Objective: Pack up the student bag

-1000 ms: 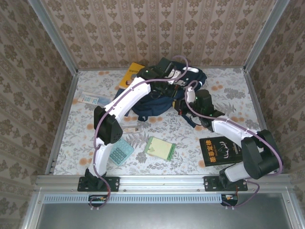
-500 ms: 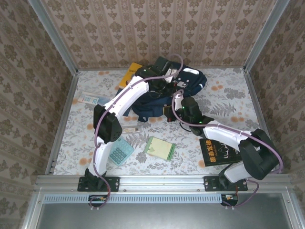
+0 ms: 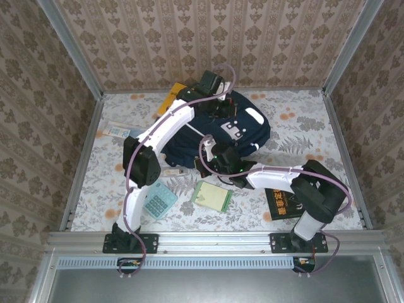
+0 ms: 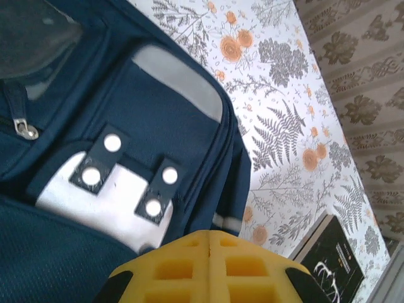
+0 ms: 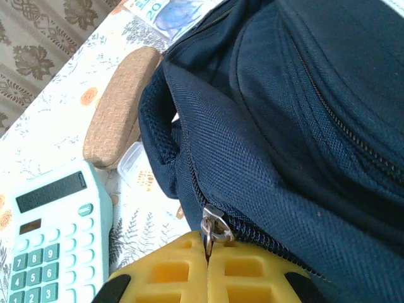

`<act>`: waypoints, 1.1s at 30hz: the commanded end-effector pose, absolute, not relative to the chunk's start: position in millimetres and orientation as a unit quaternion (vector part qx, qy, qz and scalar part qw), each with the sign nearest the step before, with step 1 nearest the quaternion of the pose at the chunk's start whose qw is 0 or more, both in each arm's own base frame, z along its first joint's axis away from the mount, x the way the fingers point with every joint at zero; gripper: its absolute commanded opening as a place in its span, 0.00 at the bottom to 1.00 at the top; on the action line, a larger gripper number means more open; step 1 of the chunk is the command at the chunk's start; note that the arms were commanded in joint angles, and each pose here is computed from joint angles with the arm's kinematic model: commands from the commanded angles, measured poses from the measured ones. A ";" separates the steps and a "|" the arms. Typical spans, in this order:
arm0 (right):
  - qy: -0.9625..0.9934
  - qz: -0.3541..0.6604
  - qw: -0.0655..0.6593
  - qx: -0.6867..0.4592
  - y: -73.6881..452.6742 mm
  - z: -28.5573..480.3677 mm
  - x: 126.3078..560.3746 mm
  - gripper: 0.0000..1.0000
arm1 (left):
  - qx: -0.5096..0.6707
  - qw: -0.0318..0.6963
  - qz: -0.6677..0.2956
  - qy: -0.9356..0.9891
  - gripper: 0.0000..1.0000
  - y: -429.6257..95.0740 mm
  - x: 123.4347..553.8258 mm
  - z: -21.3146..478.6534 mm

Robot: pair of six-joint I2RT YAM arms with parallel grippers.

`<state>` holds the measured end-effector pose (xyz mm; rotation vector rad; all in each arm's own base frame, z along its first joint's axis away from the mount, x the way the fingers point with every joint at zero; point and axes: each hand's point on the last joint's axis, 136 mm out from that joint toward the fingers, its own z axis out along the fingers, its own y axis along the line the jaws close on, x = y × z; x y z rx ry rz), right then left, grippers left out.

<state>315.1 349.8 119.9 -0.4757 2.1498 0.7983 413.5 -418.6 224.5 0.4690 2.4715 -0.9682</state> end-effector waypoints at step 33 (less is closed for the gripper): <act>0.885 0.272 0.376 0.026 226.7 140.2 321.1 0.58 | 0.150 0.257 -0.093 0.950 0.34 -260.4 302.0 157.7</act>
